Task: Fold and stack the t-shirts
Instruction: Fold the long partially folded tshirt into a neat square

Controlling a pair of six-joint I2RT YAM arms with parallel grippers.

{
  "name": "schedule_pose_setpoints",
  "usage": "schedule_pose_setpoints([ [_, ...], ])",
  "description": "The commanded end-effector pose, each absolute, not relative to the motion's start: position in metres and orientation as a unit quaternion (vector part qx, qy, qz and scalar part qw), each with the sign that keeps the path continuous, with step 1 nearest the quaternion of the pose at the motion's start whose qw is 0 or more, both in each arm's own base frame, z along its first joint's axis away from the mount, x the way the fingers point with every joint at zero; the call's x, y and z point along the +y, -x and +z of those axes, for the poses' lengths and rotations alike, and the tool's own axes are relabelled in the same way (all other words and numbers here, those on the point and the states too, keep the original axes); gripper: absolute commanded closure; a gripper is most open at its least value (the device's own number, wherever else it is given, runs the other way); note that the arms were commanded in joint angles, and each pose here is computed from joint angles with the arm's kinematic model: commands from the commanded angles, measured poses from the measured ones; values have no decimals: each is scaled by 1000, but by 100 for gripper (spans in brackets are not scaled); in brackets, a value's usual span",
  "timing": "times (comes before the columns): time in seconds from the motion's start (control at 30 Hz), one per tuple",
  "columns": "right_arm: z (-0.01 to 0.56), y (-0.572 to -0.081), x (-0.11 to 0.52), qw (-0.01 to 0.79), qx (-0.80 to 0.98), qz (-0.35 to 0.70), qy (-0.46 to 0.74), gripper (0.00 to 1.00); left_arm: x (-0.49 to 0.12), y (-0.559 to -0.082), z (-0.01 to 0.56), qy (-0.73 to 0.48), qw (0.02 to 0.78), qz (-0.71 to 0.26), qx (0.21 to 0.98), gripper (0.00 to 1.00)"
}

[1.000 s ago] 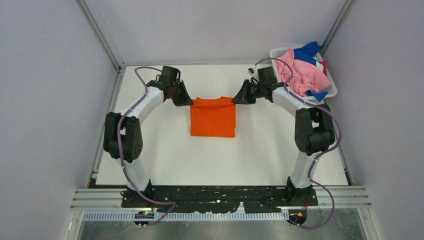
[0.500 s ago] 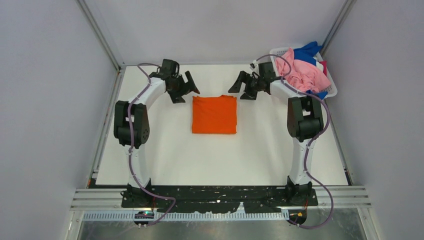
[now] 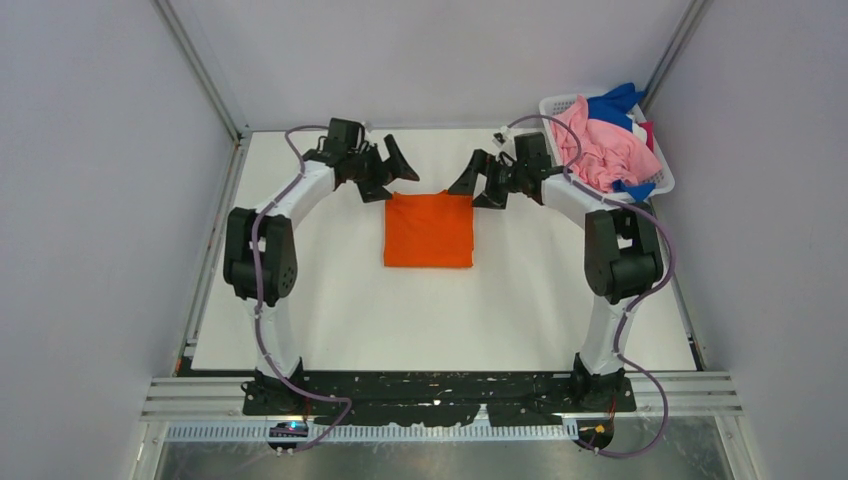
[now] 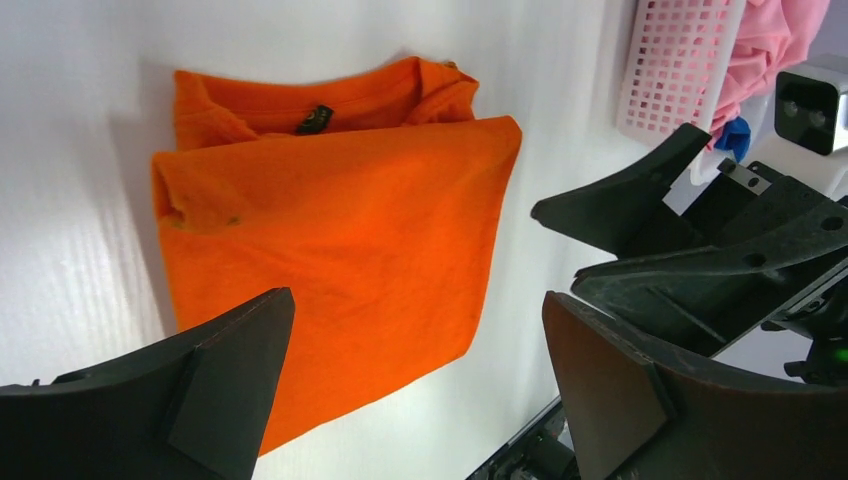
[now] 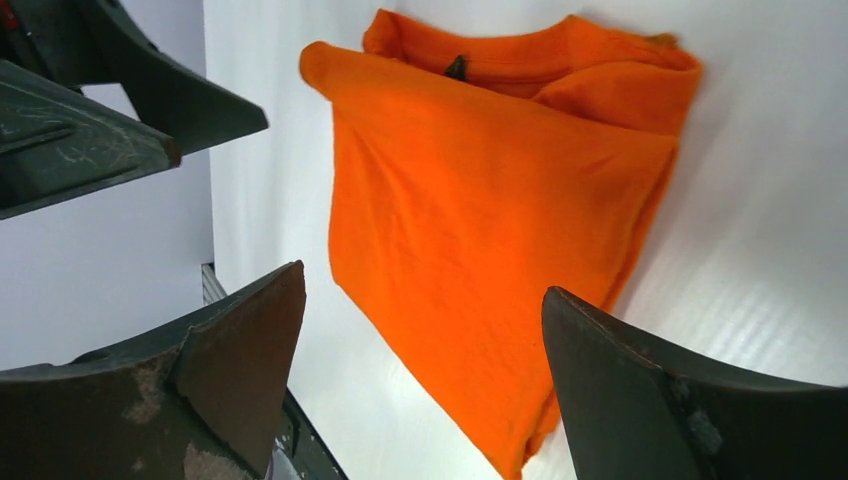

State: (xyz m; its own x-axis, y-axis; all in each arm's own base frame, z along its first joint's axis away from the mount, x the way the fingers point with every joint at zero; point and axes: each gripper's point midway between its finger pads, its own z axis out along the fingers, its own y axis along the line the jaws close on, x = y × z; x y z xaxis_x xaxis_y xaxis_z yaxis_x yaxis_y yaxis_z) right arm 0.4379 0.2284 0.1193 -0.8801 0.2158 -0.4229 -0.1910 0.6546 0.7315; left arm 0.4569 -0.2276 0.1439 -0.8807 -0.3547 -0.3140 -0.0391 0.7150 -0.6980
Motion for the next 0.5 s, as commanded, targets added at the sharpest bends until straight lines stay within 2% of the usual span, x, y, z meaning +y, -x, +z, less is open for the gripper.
schedule_pose_setpoints([
  [0.0,158,-439,253,276,843,461,38,4,-242,-470,147,102,229,-385,888,0],
  [0.23,139,-459,264,259,839,478,16,5,-245,-489,101,132,186,-361,904,0],
  [0.47,77,-488,260,226,870,435,-41,4,-241,-498,66,175,165,-334,912,0],
])
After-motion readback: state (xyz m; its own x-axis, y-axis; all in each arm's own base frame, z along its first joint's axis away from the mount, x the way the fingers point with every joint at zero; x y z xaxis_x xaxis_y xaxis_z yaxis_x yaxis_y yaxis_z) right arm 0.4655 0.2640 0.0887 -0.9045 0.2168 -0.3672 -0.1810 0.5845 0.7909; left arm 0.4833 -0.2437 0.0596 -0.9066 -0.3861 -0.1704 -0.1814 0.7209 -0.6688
